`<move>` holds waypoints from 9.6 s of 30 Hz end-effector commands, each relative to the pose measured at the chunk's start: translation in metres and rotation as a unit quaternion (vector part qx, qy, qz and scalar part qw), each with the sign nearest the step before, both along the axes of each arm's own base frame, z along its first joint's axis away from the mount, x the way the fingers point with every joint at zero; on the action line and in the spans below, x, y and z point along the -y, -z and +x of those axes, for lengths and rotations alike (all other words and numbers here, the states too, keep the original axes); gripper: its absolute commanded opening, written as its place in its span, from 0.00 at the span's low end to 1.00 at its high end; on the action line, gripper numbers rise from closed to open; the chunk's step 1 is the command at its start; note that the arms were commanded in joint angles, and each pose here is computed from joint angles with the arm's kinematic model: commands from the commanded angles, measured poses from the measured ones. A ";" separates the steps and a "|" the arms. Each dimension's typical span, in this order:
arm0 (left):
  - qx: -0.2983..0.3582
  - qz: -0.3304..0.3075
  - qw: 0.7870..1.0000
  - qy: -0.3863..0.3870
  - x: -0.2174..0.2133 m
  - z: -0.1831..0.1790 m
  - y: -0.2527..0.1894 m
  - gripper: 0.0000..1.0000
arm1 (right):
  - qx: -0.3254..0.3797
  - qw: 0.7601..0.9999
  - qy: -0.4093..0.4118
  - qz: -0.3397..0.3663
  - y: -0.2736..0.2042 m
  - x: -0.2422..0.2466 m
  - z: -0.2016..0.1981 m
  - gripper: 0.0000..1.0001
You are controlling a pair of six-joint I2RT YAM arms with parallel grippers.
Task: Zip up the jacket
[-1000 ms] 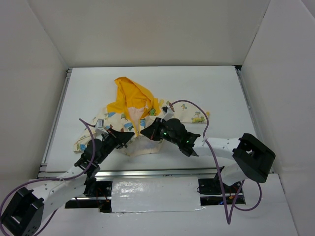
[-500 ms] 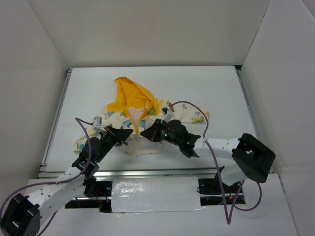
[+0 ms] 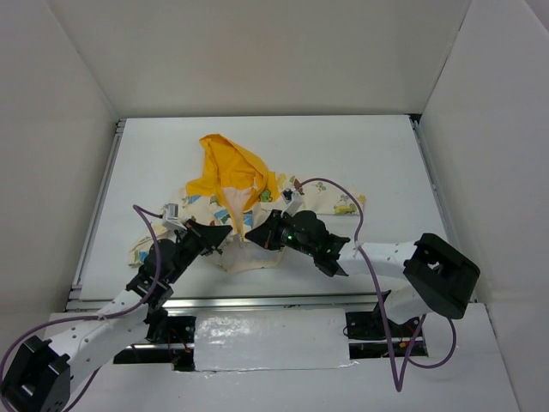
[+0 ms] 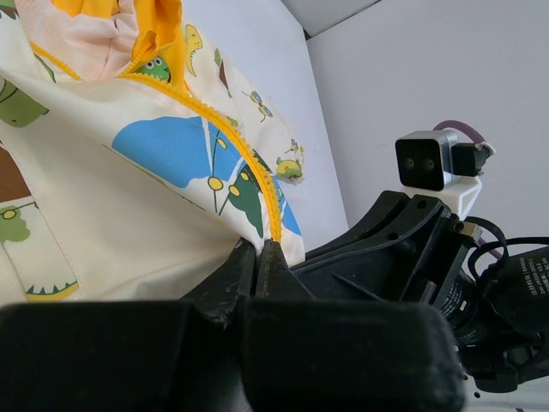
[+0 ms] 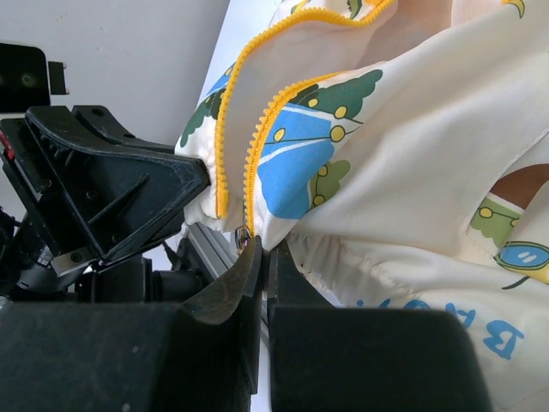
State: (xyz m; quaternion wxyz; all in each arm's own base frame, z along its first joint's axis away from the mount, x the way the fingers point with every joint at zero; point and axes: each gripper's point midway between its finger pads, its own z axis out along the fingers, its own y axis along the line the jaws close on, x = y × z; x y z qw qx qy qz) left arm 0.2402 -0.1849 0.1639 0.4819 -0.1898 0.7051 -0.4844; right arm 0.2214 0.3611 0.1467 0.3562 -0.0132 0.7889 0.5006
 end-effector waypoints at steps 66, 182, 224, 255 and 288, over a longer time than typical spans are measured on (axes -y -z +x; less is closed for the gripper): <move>0.026 -0.015 1.000 0.009 0.006 0.003 -0.015 0.00 | 0.040 0.998 0.002 0.056 -0.038 -0.001 0.004 0.00; 0.031 0.005 0.988 0.150 0.043 -0.025 0.011 0.00 | -0.031 0.994 -0.076 0.068 -0.016 0.020 -0.070 0.78; 0.023 -0.001 0.988 0.151 0.046 -0.023 0.014 0.00 | -0.053 0.993 -0.050 0.092 0.006 -0.011 -0.048 0.22; 0.093 0.051 0.977 0.187 0.045 -0.040 0.015 0.00 | -0.233 0.970 0.009 0.068 -0.014 0.003 -0.032 0.00; 0.076 0.099 0.970 0.210 0.049 -0.051 0.049 0.00 | -0.371 0.856 0.063 0.355 -0.061 0.034 0.012 0.00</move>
